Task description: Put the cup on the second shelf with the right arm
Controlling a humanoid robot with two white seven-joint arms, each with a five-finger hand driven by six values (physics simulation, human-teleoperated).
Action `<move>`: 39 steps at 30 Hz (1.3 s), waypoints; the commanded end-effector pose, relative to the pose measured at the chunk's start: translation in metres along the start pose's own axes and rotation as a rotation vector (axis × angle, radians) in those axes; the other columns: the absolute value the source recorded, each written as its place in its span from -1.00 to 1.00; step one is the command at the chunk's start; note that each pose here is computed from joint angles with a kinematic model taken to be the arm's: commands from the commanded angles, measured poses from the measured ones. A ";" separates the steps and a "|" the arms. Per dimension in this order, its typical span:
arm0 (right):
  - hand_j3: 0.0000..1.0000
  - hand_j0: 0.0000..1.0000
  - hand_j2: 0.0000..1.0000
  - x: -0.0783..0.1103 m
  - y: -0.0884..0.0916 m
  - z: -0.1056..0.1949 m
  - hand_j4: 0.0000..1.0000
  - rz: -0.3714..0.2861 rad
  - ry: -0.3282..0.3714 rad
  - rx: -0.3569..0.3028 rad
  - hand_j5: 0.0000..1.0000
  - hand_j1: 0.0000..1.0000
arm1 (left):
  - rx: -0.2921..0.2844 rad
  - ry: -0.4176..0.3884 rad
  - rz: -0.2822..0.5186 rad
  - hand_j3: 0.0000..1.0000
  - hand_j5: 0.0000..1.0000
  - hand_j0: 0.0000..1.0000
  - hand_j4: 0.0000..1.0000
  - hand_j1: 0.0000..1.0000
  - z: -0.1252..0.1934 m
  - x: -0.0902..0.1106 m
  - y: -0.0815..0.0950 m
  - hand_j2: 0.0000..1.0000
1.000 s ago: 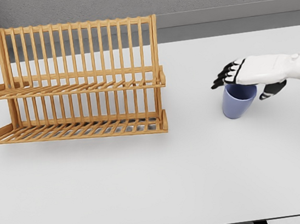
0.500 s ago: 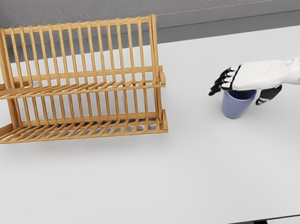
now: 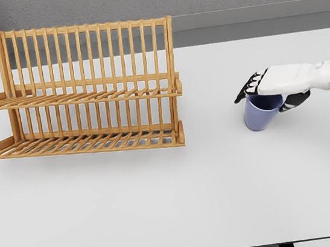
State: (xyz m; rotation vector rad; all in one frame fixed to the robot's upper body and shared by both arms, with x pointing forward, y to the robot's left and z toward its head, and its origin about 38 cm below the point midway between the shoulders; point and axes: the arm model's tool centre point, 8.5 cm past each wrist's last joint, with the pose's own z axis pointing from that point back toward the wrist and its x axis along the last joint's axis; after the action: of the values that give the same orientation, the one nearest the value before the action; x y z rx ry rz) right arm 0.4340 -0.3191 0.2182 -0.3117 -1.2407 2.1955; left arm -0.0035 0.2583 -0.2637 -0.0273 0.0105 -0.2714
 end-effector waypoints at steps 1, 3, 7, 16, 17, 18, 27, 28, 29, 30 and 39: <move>0.80 0.80 0.80 -0.002 0.000 -0.001 0.80 -0.010 0.002 -0.005 0.80 0.80 | 0.000 0.000 0.000 1.00 1.00 1.00 1.00 1.00 0.000 0.000 0.000 1.00; 0.79 0.79 0.79 -0.001 0.000 -0.002 0.79 -0.011 0.001 -0.004 0.79 0.79 | 0.000 0.000 0.000 1.00 1.00 1.00 1.00 1.00 0.000 0.000 0.000 1.00; 0.45 0.45 0.45 0.000 0.000 -0.002 0.45 -0.010 -0.002 -0.004 0.45 0.45 | 0.000 0.000 0.000 1.00 1.00 1.00 1.00 1.00 0.000 0.000 0.000 1.00; 0.29 0.29 0.29 -0.002 -0.011 0.002 0.29 0.008 0.005 -0.024 0.29 0.29 | 0.000 0.000 0.000 1.00 1.00 1.00 1.00 1.00 0.000 0.000 0.000 1.00; 0.29 0.29 0.29 -0.002 -0.014 0.003 0.29 0.013 0.006 -0.030 0.29 0.29 | 0.000 0.000 0.000 1.00 1.00 1.00 1.00 1.00 0.000 0.000 0.000 1.00; 0.29 0.29 0.29 -0.002 -0.015 0.003 0.29 0.015 0.007 -0.032 0.29 0.29 | 0.000 0.000 0.000 1.00 1.00 1.00 1.00 1.00 0.000 0.000 0.000 1.00; 0.30 0.30 0.30 -0.005 -0.043 0.012 0.30 0.059 0.024 -0.072 0.30 0.30 | 0.000 0.000 0.000 1.00 1.00 1.00 1.00 1.00 0.000 0.000 0.000 1.00; 0.30 0.30 0.30 -0.006 -0.049 0.014 0.30 0.069 0.028 -0.081 0.30 0.30 | 0.000 0.000 0.000 1.00 1.00 1.00 1.00 1.00 0.000 0.000 0.000 1.00; 0.30 0.30 0.30 -0.006 -0.051 0.015 0.30 0.072 0.031 -0.085 0.30 0.30 | 0.000 0.000 0.000 1.00 1.00 1.00 1.00 1.00 0.000 0.000 0.000 1.00; 0.30 0.30 0.30 -0.008 -0.055 0.019 0.30 0.074 0.038 -0.100 0.30 0.30 | 0.000 0.000 0.000 1.00 1.00 1.00 1.00 1.00 0.000 0.000 0.000 1.00; 0.30 0.30 0.30 0.013 -0.102 0.032 0.30 0.173 0.013 -0.222 0.30 0.30 | 0.000 0.000 0.000 1.00 1.00 1.00 1.00 1.00 0.000 0.000 0.000 1.00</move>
State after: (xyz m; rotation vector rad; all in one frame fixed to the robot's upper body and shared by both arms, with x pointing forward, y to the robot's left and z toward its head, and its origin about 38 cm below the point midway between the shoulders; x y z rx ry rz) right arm 0.4495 -0.2967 0.3197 -0.5404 -1.4816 2.1980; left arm -0.0035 0.2583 -0.2637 -0.0273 0.0105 -0.2713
